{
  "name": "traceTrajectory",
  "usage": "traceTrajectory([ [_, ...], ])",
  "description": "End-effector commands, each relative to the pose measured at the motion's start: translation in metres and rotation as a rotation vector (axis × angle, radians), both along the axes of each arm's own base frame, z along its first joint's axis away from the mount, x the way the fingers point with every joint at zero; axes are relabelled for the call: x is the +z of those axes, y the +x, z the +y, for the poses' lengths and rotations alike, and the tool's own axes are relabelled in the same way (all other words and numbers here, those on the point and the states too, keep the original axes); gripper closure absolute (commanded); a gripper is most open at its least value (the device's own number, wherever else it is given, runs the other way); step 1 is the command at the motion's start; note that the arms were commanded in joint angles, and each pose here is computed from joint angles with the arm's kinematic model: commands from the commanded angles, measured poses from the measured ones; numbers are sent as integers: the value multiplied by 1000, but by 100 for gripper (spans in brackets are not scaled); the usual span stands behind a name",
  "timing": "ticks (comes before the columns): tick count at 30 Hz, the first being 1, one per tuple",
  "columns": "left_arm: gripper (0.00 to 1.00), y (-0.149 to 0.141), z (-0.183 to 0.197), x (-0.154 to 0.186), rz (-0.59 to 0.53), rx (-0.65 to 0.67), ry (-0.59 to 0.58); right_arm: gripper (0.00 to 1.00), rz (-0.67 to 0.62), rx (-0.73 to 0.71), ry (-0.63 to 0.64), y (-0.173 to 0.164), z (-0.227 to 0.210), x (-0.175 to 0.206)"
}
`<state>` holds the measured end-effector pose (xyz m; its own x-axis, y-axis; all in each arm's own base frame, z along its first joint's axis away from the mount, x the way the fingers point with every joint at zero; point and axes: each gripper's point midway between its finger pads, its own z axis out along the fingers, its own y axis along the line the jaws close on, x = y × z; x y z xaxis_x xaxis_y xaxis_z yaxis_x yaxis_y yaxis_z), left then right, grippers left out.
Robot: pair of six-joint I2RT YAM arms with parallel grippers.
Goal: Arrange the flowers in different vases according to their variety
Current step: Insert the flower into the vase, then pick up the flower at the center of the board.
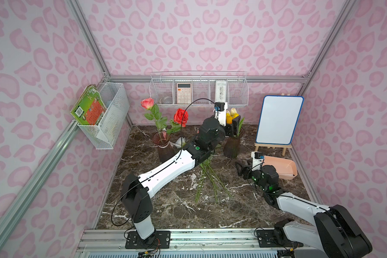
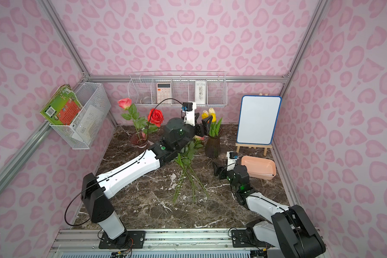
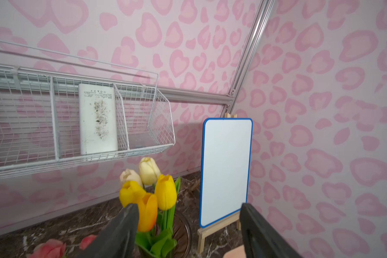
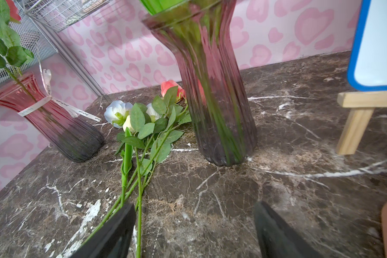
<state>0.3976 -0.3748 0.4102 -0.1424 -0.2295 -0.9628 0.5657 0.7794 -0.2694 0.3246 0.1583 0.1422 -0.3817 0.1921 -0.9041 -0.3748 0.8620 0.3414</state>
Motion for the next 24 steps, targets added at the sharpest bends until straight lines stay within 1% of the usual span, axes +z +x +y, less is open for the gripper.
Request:
traceTrajectory([
  [1,16,-16,17,-23,34,-14,95,15,-2,36,-6,0,8,1],
  [2,13,-21,26,-41,65,-2,137,15,-2,47,-12,-1,11,1],
  [3,10,-25,36,-52,88,18,167,15,0,60,-20,-1,15,0],
  [6,2,-35,71,-90,183,100,233,15,12,105,-59,-2,31,-5],
  [8,1,-42,95,-114,241,173,275,15,16,139,-88,-4,44,-8],
  [10,1,-50,113,-133,284,215,312,15,26,178,-119,-6,57,-13],
  [12,1,-56,135,-157,356,272,342,17,35,224,-152,-10,74,-17],
  [15,1,-66,171,-195,466,346,355,20,45,297,-212,-17,98,-24],
  [18,1,-78,207,-229,569,411,343,25,78,359,-247,-22,119,-31],
  [19,1,-83,217,-238,590,425,339,28,94,374,-258,-22,126,-33],
  [21,1,-91,229,-248,595,449,341,35,134,409,-278,-22,139,-36],
  [24,1,-95,240,-256,558,483,317,40,208,463,-334,-22,159,-43],
])
